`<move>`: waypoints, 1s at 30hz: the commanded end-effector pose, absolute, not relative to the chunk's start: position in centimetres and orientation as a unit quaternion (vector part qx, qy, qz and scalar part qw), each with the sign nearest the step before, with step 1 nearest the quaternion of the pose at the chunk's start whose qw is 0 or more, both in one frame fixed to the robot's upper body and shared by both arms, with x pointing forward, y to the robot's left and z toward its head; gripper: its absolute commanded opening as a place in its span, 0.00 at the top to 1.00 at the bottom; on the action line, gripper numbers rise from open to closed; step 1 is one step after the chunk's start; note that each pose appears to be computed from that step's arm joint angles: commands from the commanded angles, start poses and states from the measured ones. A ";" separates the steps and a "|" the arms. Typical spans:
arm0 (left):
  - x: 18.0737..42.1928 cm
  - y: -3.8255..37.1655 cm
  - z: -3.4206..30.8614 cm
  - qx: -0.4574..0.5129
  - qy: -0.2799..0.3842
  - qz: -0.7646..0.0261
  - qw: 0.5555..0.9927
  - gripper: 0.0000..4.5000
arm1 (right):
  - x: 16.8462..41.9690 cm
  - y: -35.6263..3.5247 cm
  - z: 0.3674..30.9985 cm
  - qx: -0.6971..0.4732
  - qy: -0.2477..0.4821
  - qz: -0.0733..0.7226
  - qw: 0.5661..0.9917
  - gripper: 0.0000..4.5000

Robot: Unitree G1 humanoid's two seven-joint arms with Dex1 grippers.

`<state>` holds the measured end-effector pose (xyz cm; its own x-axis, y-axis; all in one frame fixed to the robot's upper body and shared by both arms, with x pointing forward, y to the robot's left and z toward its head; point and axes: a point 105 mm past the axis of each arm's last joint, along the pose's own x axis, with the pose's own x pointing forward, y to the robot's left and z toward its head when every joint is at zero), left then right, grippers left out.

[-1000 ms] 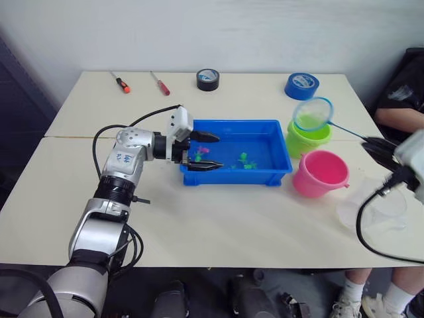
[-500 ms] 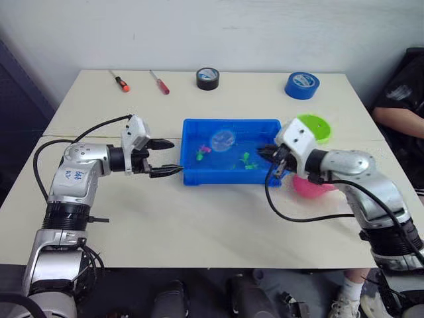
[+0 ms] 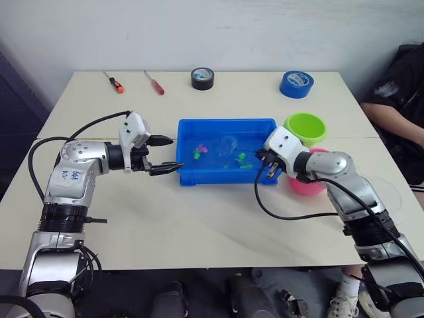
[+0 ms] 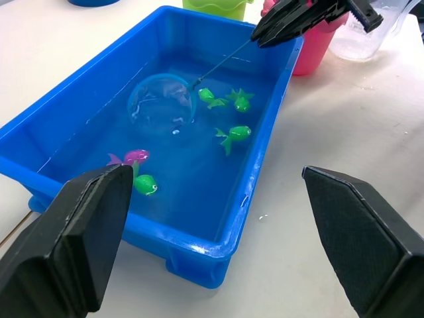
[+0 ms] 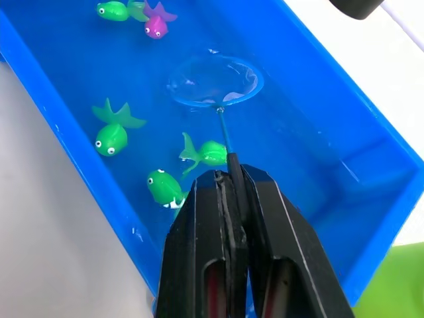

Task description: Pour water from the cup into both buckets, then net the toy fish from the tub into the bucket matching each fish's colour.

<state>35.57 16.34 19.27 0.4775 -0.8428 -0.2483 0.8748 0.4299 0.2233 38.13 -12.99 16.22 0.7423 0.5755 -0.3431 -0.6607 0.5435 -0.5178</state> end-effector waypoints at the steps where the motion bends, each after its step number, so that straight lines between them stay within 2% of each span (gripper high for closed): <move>1: 35.5 16.2 20.2 0.166 0.031 -0.511 0.843 0.01 | 38.7 -12.4 17.1 -0.337 0.043 0.356 0.871 1.00; 13: 35.8 16.7 20.6 0.171 0.027 -0.506 0.845 0.01 | 39.6 -10.6 17.6 -0.286 0.025 0.365 0.886 1.00; 22: 36.0 16.9 20.5 0.174 0.025 -0.505 0.845 0.01 | 39.0 -9.8 18.1 -0.229 0.023 0.380 0.896 1.00; 30: 36.0 17.3 20.3 0.185 0.029 -0.503 0.844 0.01 | 39.1 -9.8 16.9 -0.286 0.028 0.377 0.880 1.00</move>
<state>36.05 16.97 18.94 0.4833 -0.8405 -0.2449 0.8715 0.4353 0.2258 39.20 -9.90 16.20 0.7120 0.6412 -0.2862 -0.6924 0.5736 -0.4376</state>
